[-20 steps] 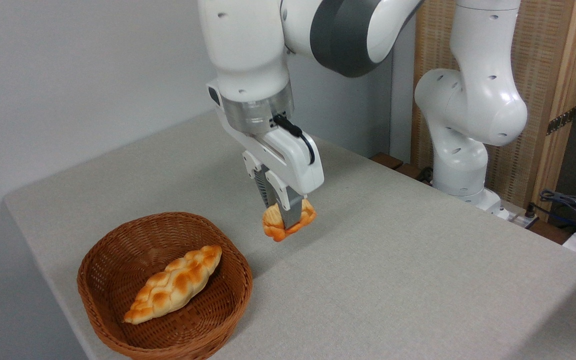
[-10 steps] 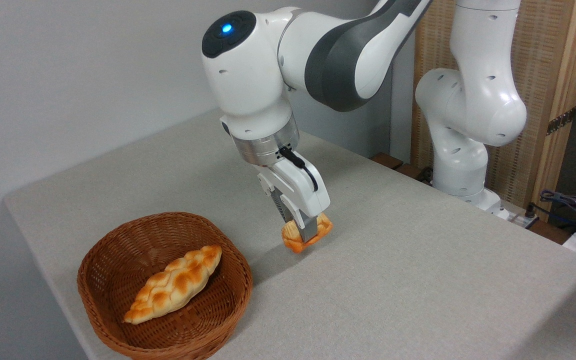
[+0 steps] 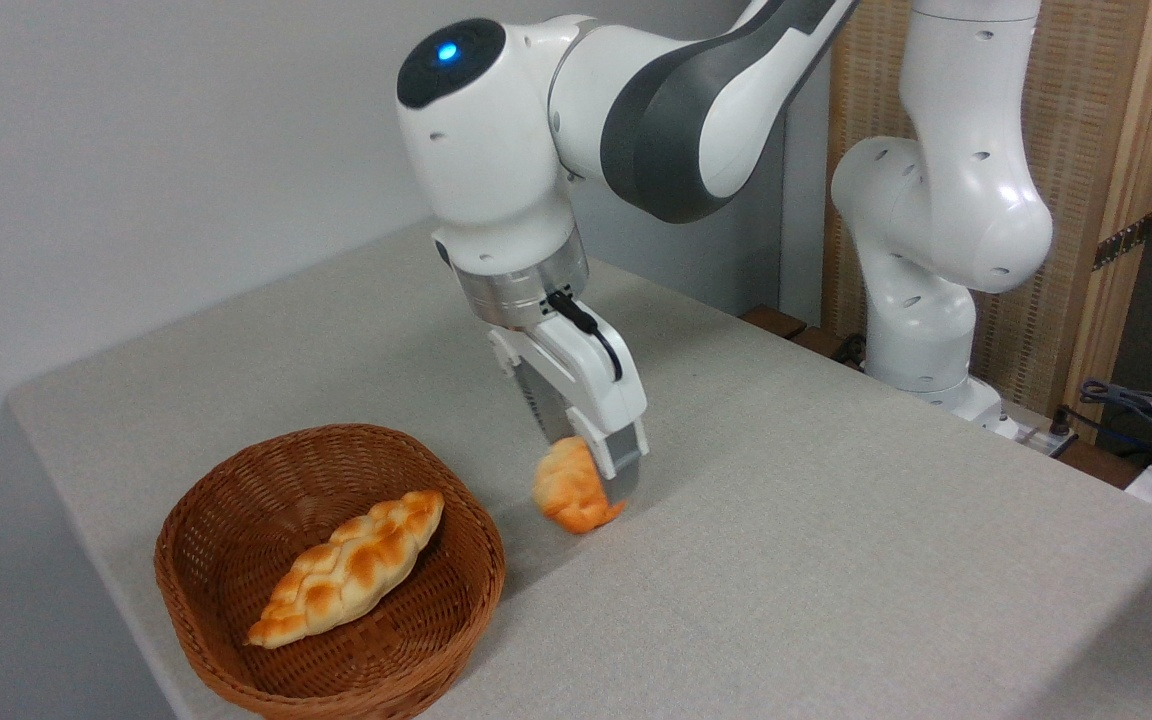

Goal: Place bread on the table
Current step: 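Lower the roll onto the table and open the gripper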

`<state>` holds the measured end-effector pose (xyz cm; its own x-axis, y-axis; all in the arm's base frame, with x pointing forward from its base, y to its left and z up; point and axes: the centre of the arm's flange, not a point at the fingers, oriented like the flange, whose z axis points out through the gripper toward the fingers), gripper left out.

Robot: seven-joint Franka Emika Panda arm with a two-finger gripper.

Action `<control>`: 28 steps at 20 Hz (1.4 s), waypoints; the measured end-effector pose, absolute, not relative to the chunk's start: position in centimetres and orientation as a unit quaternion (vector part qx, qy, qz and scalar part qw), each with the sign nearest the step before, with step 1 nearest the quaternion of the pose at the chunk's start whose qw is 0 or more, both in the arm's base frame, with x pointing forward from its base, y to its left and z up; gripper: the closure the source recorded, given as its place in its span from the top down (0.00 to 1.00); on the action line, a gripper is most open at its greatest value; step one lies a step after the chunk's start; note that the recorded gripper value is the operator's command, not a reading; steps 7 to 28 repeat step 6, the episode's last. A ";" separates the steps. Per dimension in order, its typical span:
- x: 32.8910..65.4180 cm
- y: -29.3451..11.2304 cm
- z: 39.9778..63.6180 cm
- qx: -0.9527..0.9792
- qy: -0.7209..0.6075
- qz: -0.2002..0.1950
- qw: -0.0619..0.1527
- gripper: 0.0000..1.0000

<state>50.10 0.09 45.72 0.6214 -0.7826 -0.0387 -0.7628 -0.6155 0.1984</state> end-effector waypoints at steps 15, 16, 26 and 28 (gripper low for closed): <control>52.1 2.5 51.0 0.909 -0.414 0.018 0.046 1.00; 52.1 2.5 51.0 0.909 -0.414 0.018 0.046 1.00; 52.1 2.5 51.0 0.909 -0.414 0.018 0.046 1.00; 52.1 2.5 51.0 0.909 -0.414 0.018 0.046 1.00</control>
